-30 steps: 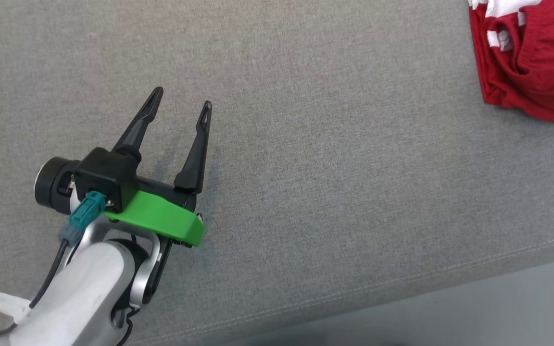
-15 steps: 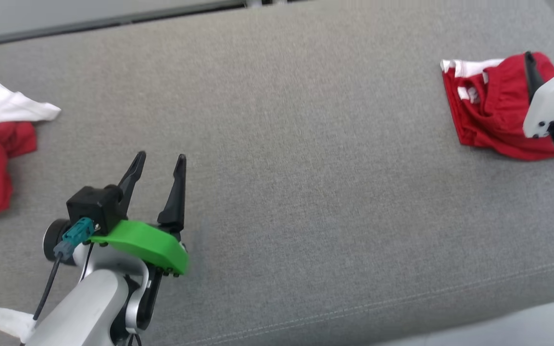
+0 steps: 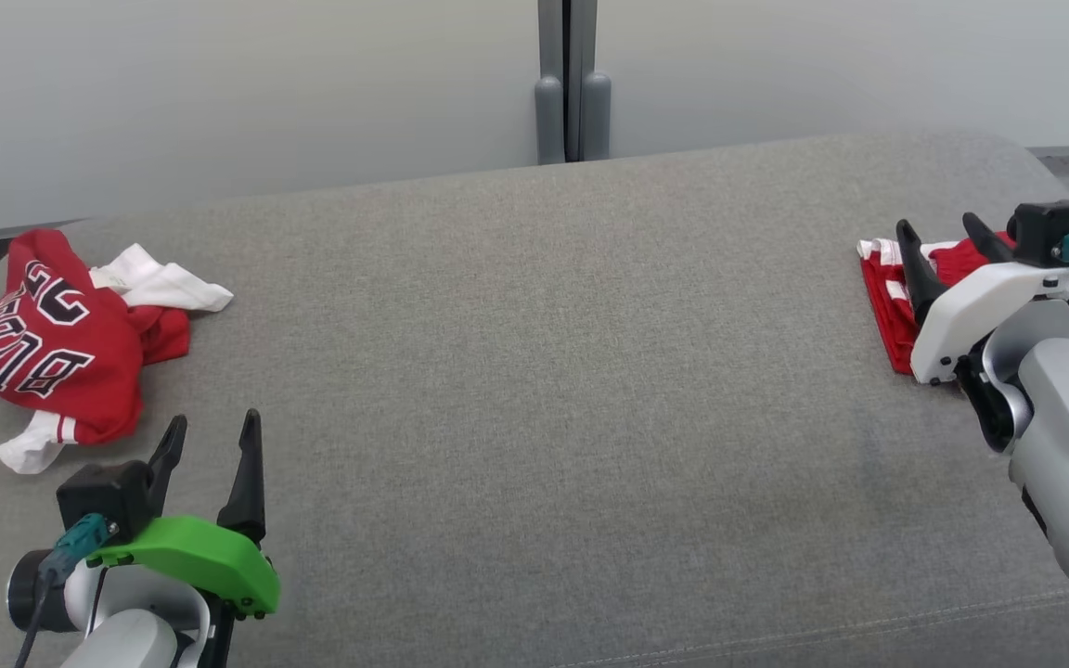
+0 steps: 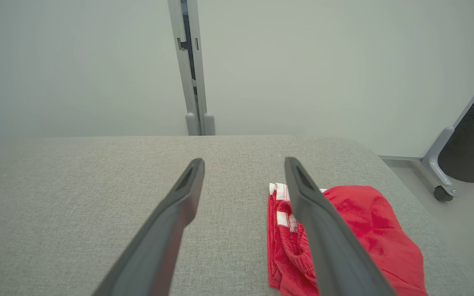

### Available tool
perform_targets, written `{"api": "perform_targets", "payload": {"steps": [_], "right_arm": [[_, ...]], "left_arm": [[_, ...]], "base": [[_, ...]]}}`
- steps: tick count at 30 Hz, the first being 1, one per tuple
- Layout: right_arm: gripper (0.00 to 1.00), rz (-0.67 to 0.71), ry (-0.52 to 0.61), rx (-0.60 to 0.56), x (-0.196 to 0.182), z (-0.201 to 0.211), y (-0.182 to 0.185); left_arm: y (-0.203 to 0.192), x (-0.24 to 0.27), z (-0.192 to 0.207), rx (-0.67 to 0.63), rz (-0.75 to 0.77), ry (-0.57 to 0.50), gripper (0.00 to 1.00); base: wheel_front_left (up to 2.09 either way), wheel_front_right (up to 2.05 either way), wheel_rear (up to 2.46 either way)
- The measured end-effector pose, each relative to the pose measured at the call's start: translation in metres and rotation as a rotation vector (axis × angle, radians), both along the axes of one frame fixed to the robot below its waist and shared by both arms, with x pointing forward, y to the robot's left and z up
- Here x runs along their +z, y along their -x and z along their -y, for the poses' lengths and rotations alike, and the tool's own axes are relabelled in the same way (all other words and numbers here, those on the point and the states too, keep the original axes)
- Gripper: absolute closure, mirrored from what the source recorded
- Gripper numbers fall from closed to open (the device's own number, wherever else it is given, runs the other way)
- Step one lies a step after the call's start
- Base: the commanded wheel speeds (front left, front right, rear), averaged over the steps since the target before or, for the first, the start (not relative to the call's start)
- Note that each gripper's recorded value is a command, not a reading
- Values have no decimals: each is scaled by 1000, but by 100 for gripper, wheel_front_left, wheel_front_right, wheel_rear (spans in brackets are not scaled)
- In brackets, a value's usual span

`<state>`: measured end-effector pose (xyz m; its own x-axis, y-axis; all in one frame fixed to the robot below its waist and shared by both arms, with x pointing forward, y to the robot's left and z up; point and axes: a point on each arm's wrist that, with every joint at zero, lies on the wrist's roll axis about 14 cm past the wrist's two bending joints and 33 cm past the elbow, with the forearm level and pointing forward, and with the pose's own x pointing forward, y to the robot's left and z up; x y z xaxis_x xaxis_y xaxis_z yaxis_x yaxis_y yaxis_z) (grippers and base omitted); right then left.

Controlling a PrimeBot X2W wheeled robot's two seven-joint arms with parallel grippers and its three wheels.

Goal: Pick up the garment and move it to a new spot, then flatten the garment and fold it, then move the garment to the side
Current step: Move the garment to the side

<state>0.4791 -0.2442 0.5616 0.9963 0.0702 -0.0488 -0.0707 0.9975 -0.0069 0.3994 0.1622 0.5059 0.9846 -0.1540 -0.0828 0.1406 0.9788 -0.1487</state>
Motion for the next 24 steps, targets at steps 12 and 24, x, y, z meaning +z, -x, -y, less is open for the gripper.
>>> {"api": "perform_targets", "payload": {"steps": [12, 24], "right_arm": [[0, 101, -95, 88, 10, -46, 20], [0, 106, -179, 166, -21, -104, 59]], "left_arm": [[33, 4, -35, 122, 38, 14, 0], [60, -1, -48, 177, 42, 5, 0]], "base": [[0, 0, 0], [0, 0, 0]]}}
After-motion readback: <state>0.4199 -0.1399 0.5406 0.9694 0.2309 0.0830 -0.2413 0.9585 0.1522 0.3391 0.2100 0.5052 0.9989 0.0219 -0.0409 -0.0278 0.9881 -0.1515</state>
